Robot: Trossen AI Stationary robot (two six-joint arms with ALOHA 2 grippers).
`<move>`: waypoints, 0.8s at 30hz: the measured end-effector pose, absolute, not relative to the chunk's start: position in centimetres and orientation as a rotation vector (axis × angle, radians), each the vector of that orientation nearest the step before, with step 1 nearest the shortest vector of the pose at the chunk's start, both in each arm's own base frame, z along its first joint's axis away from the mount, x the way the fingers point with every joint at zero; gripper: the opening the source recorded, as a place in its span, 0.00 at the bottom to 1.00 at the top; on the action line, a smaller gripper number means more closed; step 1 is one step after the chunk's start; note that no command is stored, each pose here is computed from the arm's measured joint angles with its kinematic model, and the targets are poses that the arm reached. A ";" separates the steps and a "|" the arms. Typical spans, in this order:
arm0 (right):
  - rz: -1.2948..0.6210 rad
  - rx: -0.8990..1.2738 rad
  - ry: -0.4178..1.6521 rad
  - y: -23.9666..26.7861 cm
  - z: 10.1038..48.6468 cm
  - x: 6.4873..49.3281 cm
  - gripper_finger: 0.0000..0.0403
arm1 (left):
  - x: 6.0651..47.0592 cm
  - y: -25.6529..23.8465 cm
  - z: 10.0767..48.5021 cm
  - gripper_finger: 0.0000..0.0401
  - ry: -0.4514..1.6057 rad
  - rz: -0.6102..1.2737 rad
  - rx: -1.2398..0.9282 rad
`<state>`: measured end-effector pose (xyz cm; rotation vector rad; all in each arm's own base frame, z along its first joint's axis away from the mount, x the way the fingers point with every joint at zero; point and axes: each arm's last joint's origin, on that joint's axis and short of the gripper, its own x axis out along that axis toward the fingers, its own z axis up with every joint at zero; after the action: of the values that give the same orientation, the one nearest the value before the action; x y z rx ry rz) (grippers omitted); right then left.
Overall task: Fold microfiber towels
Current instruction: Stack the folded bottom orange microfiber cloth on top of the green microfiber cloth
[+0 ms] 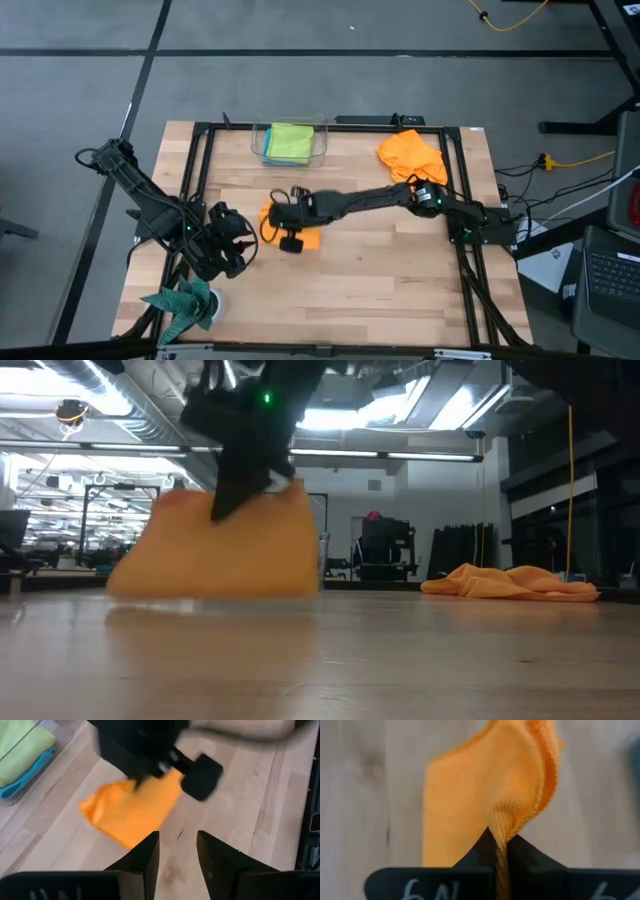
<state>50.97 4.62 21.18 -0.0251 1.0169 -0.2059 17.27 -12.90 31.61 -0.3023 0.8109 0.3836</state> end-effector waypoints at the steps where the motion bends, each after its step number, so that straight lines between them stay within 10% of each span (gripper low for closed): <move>1: -0.200 -0.045 1.002 4.0 22.1 51.1 0.04 | 17.3 -12.9 31.6 0.31 0.811 0.384 -0.302; 12: -0.308 -0.141 0.830 -5.1 31.2 49.2 0.04 | 17.3 -12.9 31.6 0.31 0.809 0.388 -0.298; 24: -0.358 -0.211 0.744 -17.4 32.6 47.1 0.04 | 17.3 -12.7 31.7 0.31 0.774 0.417 -0.278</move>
<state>47.13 -17.41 32.58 -0.2115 0.7444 -0.3575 17.31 -12.69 31.67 -0.2777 0.7736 0.4169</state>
